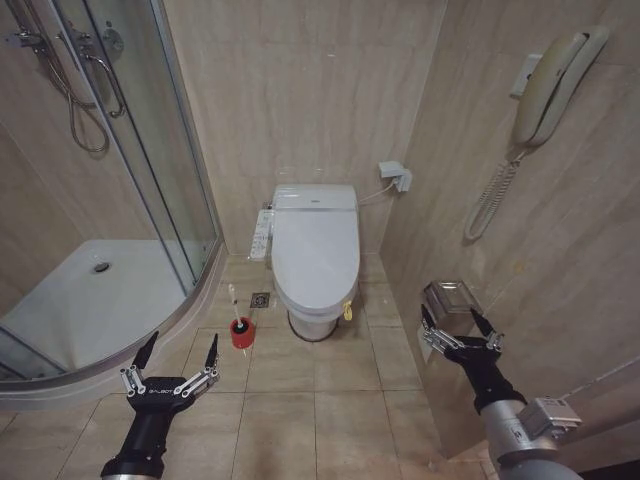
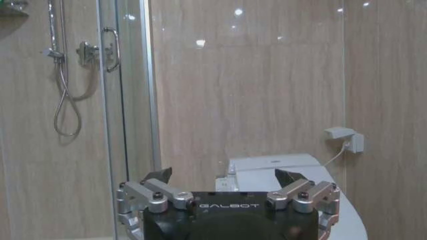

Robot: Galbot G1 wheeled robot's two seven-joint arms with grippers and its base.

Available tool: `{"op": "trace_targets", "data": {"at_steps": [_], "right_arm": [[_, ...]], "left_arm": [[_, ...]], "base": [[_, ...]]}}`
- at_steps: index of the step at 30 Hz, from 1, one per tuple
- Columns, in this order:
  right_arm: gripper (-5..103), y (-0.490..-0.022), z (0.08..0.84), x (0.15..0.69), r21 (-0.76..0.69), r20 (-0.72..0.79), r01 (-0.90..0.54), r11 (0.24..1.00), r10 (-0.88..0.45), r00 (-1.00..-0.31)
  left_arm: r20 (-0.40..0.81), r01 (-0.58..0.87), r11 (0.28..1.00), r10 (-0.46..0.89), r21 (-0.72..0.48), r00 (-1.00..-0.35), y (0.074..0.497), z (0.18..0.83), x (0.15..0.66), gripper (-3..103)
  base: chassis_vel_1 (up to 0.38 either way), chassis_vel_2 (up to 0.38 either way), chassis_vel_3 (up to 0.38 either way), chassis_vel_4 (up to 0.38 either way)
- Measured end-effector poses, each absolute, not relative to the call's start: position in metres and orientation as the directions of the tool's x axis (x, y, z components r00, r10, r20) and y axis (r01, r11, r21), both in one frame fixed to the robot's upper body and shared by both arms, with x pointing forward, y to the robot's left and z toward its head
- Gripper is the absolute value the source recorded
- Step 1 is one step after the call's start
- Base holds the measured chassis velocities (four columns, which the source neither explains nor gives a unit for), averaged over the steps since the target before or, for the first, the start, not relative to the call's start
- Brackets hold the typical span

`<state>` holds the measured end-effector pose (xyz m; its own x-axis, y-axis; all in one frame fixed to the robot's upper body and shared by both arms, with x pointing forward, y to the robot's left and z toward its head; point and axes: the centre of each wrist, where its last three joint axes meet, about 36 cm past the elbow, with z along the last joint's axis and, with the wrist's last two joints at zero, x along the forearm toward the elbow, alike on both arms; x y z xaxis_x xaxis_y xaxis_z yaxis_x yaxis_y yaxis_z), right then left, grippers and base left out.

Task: Open the toilet lid, clean the toilet bowl with a toilet brush, close the toilet lid, and flush.

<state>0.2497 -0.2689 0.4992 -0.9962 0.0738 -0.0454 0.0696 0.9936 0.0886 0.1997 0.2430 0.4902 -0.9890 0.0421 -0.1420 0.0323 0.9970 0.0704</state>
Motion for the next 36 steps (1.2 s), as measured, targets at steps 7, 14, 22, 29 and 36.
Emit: {"op": "trace_targets", "data": {"at_steps": [7, 14, 22, 29, 36], "right_arm": [[100, -0.2757, 0.4955, 0.2505, 0.077, -0.069, 0.088, 0.993, 0.094, -0.993], [100, -0.2713, 0.4923, 0.2492, 0.082, -0.081, 0.069, 0.994, 0.076, -0.994], [100, -0.2667, 0.4923, 0.2516, 0.091, -0.085, 0.039, 0.995, 0.046, -0.995], [100, -0.2664, 0.4933, 0.2556, 0.089, -0.09, 0.027, 0.996, 0.035, -0.995], [100, -0.2659, 0.4921, 0.2568, 0.098, -0.09, 0.022, 0.995, 0.031, -0.995]], "left_arm": [[-0.142, 0.032, 0.997, 0.042, 0.07, -0.989, 0.243, 0.4902, 0.1997, 100], [-0.142, 0.032, 0.997, 0.042, 0.07, -0.989, 0.243, 0.4902, 0.1997, 100], [-0.142, 0.032, 0.997, 0.042, 0.07, -0.989, 0.243, 0.4901, 0.1997, 100], [-0.142, 0.032, 0.997, 0.042, 0.07, -0.989, 0.243, 0.4902, 0.1997, 100], [-0.142, 0.032, 0.997, 0.042, 0.07, -0.989, 0.243, 0.4902, 0.1997, 100]], "base": [[0.0, 0.0, 0.0, 0.0], [0.0, 0.0, 0.0, 0.0], [0.0, 0.0, 0.0, 0.0], [0.0, 0.0, 0.0, 0.0], [-0.039, 0.038, 0.036, -0.028]]}}
